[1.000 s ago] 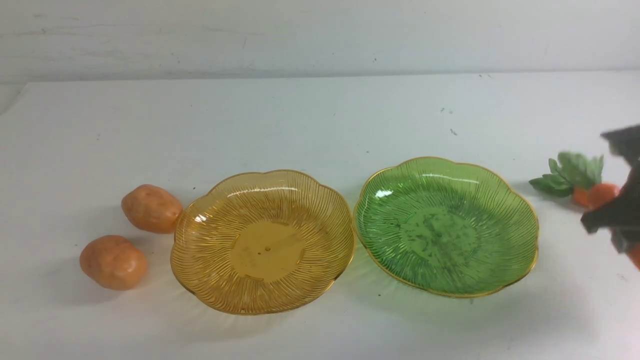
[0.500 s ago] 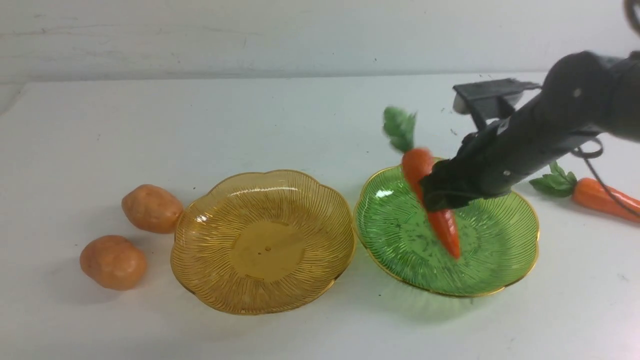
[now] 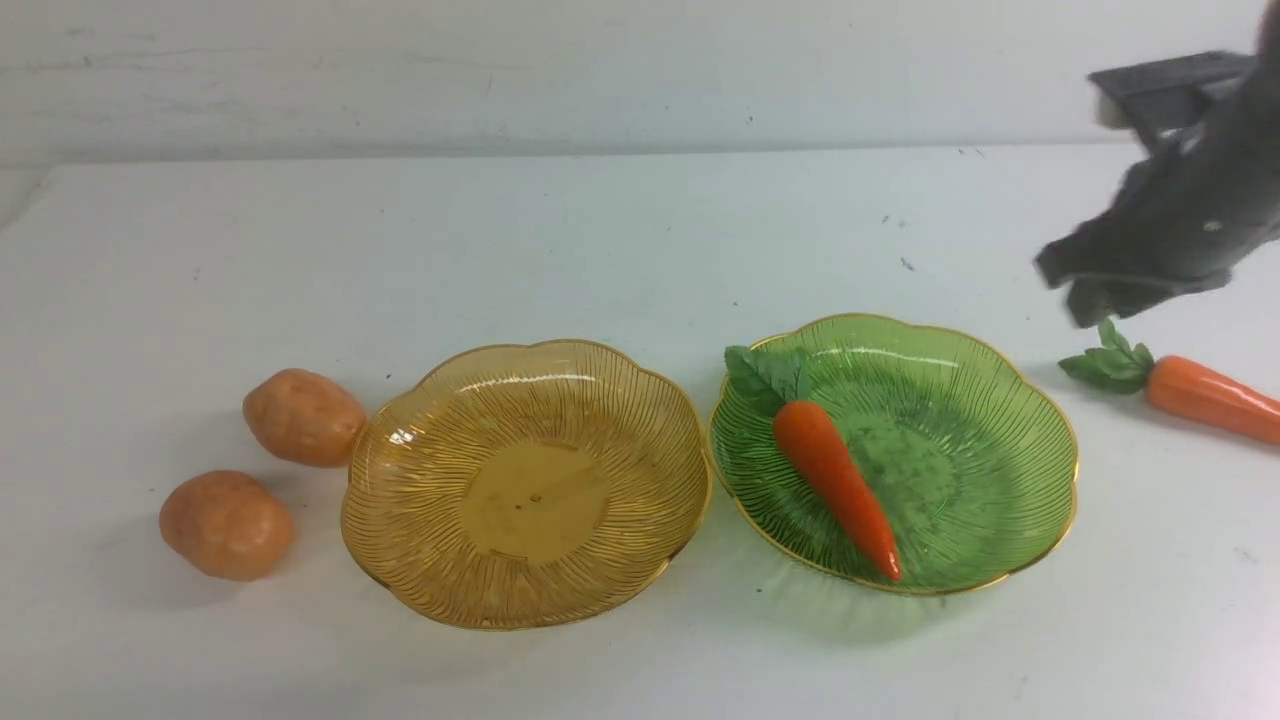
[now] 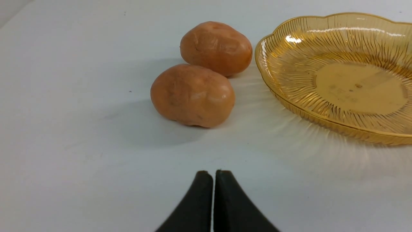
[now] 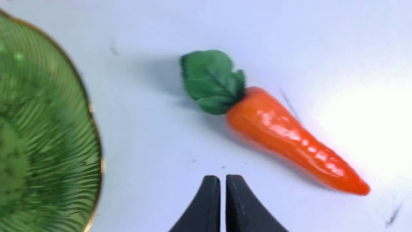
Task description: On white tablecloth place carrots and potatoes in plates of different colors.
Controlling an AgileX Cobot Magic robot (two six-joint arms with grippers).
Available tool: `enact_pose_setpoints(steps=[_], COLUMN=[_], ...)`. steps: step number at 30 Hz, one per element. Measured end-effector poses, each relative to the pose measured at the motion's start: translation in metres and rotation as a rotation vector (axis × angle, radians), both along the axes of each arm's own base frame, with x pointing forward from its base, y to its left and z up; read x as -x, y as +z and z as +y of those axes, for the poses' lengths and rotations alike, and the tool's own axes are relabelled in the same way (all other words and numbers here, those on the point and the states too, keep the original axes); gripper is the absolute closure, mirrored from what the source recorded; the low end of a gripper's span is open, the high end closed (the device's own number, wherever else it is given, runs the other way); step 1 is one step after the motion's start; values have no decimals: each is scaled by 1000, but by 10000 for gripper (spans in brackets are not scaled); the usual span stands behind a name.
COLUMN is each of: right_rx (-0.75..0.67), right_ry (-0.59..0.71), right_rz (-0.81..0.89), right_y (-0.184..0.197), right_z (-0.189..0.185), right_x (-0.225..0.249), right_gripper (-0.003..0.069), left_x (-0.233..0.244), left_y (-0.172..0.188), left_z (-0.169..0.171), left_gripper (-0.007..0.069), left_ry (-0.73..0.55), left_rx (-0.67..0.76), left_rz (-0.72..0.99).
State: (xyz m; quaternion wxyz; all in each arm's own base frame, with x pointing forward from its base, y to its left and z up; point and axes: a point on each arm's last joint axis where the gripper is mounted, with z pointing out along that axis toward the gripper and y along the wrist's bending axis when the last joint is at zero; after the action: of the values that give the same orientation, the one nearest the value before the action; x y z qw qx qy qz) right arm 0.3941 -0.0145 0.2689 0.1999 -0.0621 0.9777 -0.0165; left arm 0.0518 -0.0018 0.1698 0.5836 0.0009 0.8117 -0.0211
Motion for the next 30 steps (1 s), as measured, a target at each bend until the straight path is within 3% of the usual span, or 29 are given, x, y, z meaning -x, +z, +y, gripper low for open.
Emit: enact_pose_setpoints(steps=[3,6,9,15,17,19,23,25,30], right_rx=[3,3,20,206,233,242,237,215,137], right_ry=[-48,-51,-12,199,221,235,242,219,142], right_rz=[5,18,38,61,86,113,145,148,171], right_y=[-9,-21,-36,-75,-88,-101,-121,-122,-120], right_z=[-25,-35,-38,-42,-44,-46,-46,-45,-41], right_x=[-4,-8,-14,-32,-35,-37,-40,-40,-42], right_gripper=[645,622,534,81,2,-22,-29,18,259], left_x=[0,0,0,0,0,0,0,0,0], left_y=[0,0,0,0,0,0,0,0,0], left_z=[0,0,0,0,0,0,0,0,0], left_gripper=[628,628,628,628,628,628,628,628,628], left_ry=[0,0,0,0,0,0,0,0,0], left_rx=[0,0,0,0,0,0,0,0,0], left_rz=[0,0,0,0,0,0,0,0,0])
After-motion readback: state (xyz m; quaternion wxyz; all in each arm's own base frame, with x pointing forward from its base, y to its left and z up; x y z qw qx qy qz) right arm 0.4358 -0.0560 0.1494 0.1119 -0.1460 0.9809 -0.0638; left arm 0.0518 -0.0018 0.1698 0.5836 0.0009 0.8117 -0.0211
